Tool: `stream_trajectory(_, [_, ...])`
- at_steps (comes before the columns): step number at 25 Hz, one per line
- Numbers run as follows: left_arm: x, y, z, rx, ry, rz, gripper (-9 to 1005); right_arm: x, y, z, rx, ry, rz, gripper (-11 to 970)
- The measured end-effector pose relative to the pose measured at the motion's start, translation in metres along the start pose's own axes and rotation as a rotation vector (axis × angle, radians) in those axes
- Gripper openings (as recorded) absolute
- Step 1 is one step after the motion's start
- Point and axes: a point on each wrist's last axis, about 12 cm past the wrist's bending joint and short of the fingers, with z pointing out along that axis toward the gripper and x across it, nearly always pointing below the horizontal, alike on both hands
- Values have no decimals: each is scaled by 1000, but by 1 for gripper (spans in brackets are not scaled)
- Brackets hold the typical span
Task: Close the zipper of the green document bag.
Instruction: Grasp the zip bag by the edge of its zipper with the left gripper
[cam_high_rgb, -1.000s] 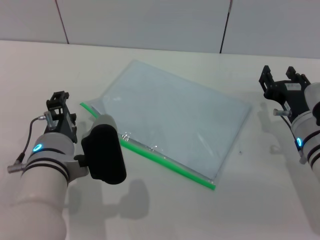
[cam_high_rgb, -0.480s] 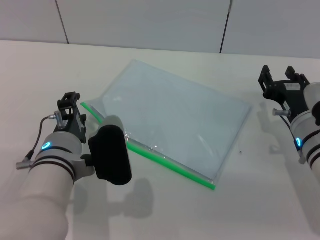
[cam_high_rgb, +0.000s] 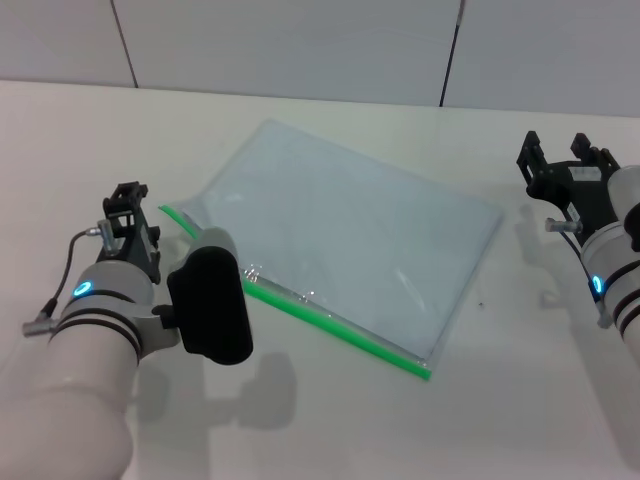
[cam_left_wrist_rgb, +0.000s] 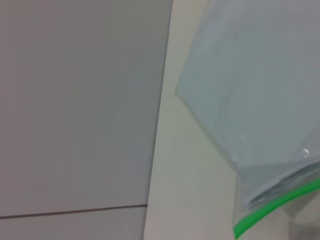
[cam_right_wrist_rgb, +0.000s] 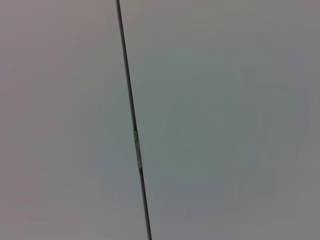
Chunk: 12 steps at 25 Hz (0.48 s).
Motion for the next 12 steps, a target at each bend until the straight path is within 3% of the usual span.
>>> stream_trajectory(12, [-3, -2, 11, -26, 0, 13, 558, 0, 0, 0, 0, 0, 1, 572])
